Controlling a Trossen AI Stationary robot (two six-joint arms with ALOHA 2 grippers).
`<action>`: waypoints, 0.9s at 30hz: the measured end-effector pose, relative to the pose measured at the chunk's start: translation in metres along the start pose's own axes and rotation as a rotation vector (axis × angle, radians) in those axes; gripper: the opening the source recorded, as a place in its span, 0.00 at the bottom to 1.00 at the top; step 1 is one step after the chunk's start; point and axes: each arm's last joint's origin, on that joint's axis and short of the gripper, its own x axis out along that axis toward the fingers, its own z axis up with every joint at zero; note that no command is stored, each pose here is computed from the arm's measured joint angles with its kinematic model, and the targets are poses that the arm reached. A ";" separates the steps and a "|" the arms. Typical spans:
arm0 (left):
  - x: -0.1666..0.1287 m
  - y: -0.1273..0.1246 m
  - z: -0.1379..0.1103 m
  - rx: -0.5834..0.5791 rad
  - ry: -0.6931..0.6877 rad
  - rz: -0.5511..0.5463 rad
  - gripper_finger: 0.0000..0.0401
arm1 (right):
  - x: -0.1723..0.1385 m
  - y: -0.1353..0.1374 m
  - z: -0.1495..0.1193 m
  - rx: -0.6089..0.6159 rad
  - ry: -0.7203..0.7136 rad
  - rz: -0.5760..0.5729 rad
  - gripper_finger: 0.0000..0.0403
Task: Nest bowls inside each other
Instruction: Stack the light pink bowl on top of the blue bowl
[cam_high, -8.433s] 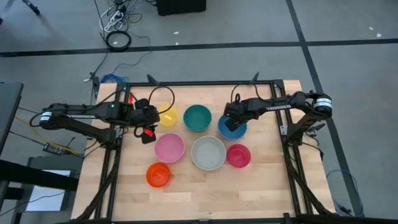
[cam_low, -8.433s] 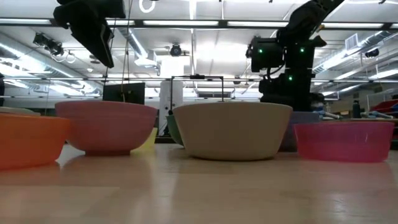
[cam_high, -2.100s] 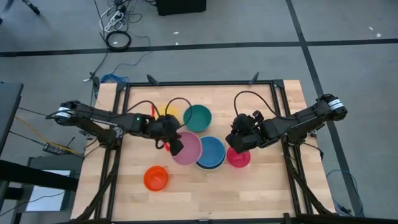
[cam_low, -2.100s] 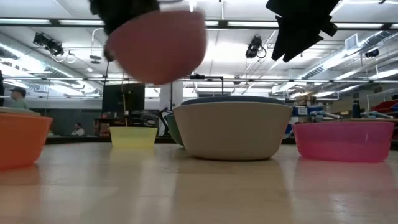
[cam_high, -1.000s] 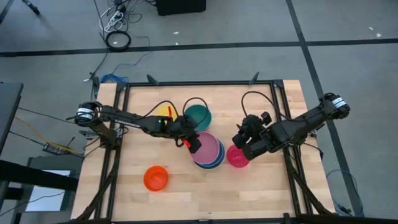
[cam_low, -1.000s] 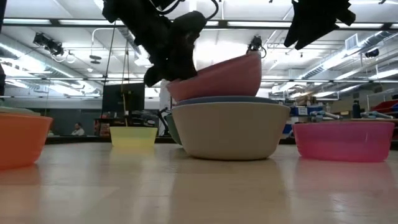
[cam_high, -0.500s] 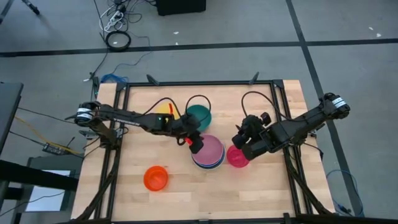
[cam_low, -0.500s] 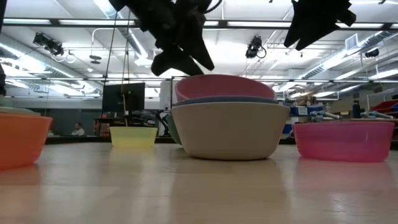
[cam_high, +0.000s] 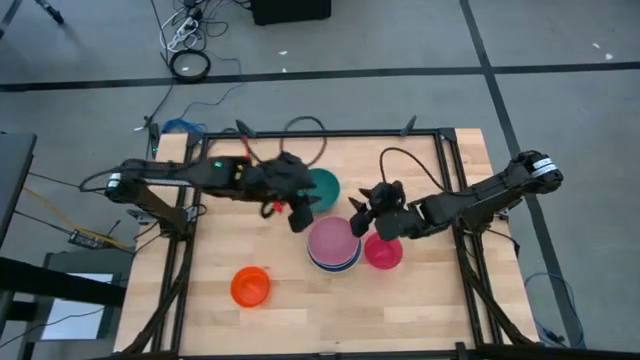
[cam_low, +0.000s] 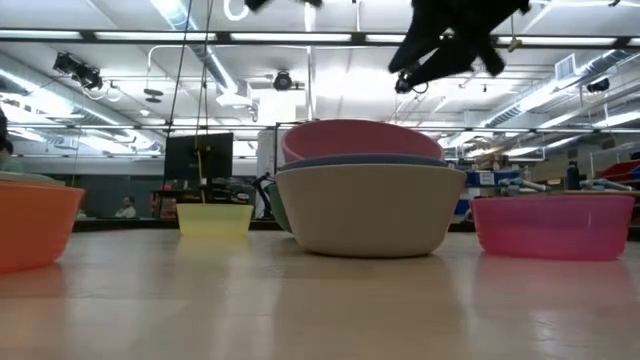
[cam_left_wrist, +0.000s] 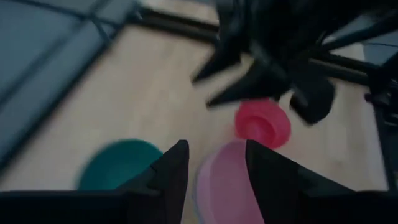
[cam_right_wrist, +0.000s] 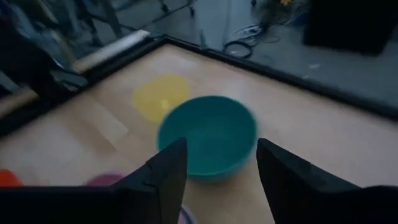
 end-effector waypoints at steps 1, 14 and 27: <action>-0.009 0.000 0.003 0.010 -0.023 0.016 0.42 | 0.006 -0.001 -0.003 0.034 0.001 0.022 0.44; -0.055 0.011 0.012 0.028 -0.156 0.106 0.42 | 0.070 0.012 -0.043 0.189 0.039 0.232 0.39; -0.052 0.012 0.008 0.036 -0.127 0.126 0.42 | 0.091 0.019 -0.068 0.172 0.101 0.209 0.37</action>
